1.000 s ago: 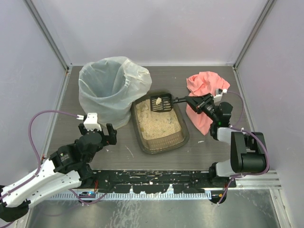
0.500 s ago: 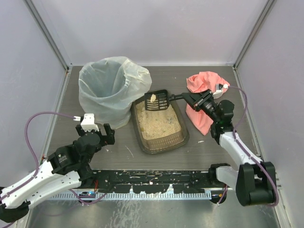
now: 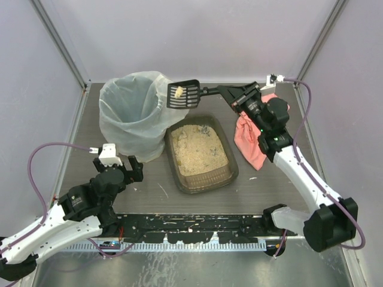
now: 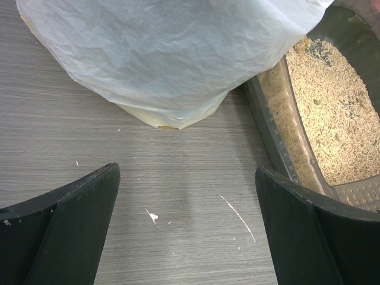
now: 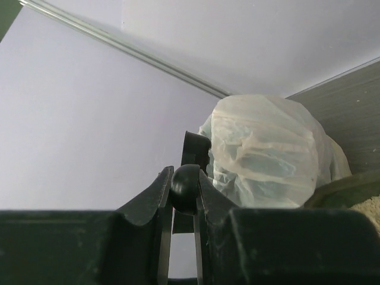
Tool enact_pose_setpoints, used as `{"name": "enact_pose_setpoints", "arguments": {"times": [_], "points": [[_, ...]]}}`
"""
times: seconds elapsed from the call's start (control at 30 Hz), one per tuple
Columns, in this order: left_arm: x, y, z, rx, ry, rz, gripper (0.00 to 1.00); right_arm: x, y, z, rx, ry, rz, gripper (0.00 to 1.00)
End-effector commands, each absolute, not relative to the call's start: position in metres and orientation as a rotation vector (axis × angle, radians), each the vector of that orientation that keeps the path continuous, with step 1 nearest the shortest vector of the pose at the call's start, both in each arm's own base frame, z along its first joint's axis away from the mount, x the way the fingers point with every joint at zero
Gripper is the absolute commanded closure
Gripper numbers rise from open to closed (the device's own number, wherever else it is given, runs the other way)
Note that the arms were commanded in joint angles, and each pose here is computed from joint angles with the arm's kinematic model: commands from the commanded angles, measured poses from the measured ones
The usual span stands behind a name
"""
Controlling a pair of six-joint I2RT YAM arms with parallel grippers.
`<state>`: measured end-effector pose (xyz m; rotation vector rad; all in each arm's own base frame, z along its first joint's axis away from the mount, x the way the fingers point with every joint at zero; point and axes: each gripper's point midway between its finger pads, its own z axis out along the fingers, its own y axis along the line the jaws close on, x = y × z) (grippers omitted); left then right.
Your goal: Clean the litter box
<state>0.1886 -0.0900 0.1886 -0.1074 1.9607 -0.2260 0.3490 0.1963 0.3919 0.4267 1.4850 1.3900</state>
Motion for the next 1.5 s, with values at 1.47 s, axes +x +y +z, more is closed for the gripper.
{"name": "enact_pose_setpoints", "arguments": {"times": [1.47], "points": [[0.186, -0.087, 0.196, -0.127, 1.893, -0.297, 0.02, 0.314, 0.312, 0.523, -0.486, 1.0, 0.841, 0.99]]}}
